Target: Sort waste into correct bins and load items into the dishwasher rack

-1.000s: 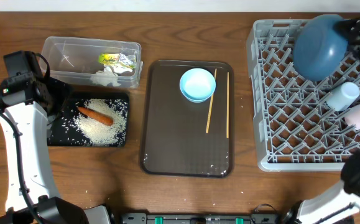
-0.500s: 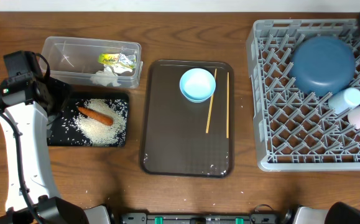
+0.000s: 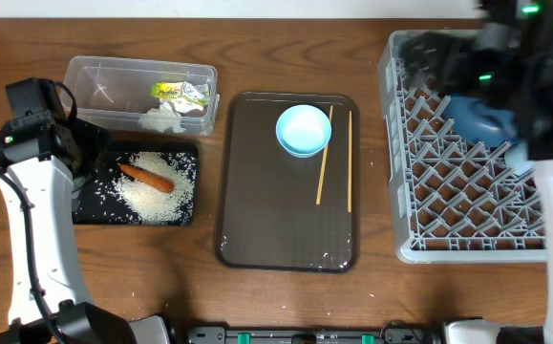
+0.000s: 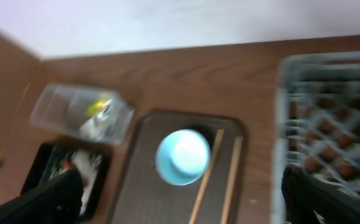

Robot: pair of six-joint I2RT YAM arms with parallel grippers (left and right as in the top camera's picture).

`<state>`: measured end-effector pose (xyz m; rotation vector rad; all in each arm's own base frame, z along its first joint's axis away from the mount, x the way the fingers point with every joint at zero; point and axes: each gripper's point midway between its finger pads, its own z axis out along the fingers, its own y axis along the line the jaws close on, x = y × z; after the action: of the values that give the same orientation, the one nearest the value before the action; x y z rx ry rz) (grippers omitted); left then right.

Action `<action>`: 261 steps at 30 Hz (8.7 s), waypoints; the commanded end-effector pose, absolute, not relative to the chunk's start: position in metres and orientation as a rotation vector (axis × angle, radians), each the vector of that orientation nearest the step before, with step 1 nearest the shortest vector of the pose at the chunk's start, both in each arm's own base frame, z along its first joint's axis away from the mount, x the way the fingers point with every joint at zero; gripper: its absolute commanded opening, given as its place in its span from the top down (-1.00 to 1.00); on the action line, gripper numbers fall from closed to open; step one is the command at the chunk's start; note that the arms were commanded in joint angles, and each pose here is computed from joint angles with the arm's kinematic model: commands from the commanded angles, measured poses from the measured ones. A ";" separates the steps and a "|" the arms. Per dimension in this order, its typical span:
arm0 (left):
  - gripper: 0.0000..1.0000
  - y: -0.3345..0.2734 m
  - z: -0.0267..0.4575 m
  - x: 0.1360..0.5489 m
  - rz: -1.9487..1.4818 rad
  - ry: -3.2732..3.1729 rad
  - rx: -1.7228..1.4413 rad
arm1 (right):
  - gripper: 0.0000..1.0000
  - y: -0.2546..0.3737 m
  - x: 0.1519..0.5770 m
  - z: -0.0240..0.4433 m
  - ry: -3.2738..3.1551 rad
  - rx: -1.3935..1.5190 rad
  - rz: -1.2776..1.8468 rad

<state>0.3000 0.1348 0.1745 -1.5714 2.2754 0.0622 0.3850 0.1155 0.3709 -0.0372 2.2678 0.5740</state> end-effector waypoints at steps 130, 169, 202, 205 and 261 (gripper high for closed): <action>-0.96 0.138 0.172 0.298 0.084 2.280 -1.581 | 0.99 -0.277 0.501 0.194 1.855 0.660 1.276; -0.96 0.138 0.172 0.298 0.084 2.280 -1.581 | 0.67 -0.296 0.479 0.177 1.894 0.890 1.219; -0.96 0.138 0.172 0.298 0.084 2.280 -1.581 | -0.93 0.017 0.376 0.387 2.301 0.359 0.500; -0.96 0.138 0.172 0.298 0.084 2.280 -1.581 | -0.86 0.071 0.384 0.357 2.414 0.296 0.378; -0.96 0.138 0.172 0.298 0.084 2.280 -1.581 | 0.14 0.198 0.402 -0.003 3.201 0.290 0.038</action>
<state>0.2999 0.1348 0.1743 -1.5715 2.2757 0.0623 0.4094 0.1910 0.0048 0.3013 3.1768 0.0248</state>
